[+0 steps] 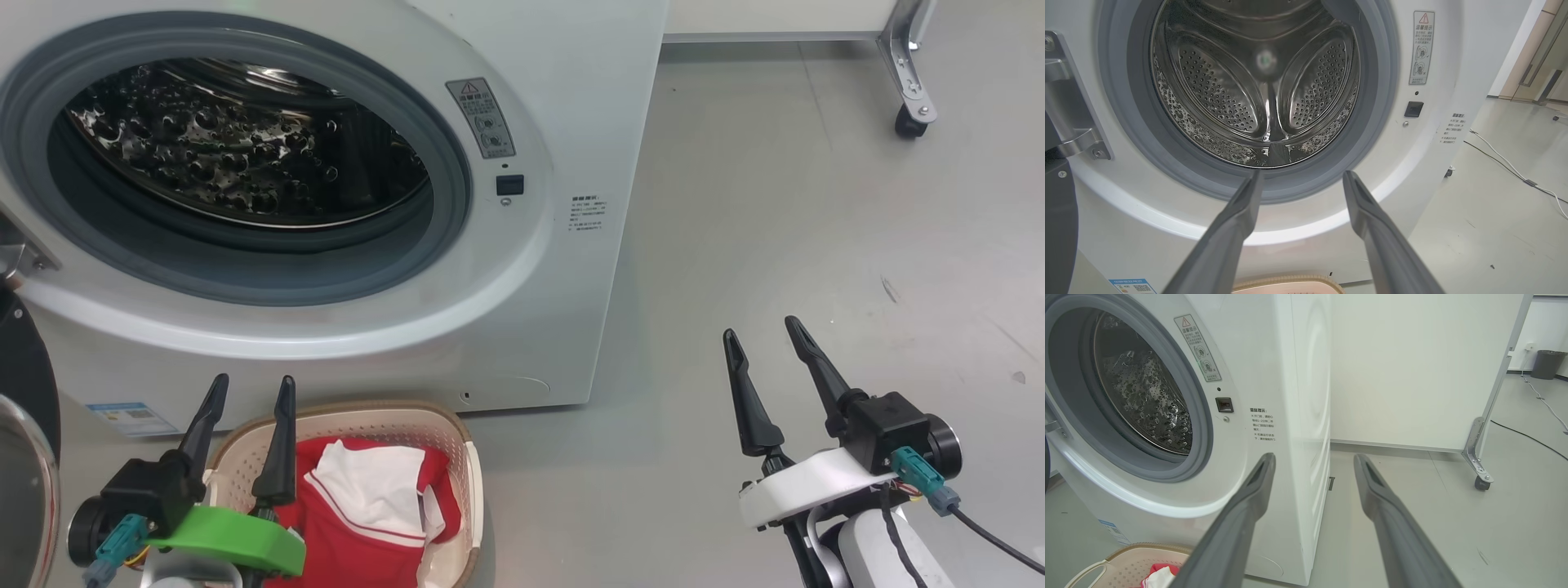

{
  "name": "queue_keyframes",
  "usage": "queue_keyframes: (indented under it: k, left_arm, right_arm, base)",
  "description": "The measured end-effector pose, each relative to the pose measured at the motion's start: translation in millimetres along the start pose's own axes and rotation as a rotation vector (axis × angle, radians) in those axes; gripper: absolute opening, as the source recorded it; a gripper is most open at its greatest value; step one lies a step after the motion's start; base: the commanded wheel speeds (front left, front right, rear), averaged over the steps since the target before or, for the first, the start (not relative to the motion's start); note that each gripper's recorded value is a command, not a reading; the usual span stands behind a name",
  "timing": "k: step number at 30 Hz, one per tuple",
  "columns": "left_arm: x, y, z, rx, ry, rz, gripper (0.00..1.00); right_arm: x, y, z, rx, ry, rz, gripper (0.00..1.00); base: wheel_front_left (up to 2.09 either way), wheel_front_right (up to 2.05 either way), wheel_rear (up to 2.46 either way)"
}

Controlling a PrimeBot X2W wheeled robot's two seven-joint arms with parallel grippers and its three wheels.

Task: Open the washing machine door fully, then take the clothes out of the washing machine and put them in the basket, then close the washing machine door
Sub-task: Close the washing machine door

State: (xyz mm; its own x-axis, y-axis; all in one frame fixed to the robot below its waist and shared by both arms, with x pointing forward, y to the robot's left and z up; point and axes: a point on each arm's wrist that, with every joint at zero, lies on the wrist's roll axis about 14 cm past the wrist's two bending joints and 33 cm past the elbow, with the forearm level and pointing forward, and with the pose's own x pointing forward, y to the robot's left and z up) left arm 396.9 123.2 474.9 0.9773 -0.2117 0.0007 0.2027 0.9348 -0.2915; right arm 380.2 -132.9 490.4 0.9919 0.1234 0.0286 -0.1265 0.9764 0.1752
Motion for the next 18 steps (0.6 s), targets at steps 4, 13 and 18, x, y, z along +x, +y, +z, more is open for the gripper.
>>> queue_keyframes:
  k: [4, 13, 18]
  left_arm:
    - [0.0, 0.0, -0.1, -0.002, 0.000, 0.002, 1.00]
    - [-0.1, 0.7, -0.8, -0.004, 0.001, 0.005, 1.00]
    - [-0.5, 2.7, -0.9, -0.004, 0.002, 0.011, 1.00]
  right_arm:
    - [0.2, -0.5, -0.2, 0.000, 0.000, -0.002, 1.00]
    - [0.6, 0.3, -2.2, 0.003, 0.006, 0.000, 1.00]
    - [0.6, 1.0, -3.2, 0.005, 0.009, 0.004, 1.00]
  base:
    - [-0.92, 1.10, -0.18]
    - [-1.18, 1.31, -0.13]
    - [-1.46, 1.60, -0.14]
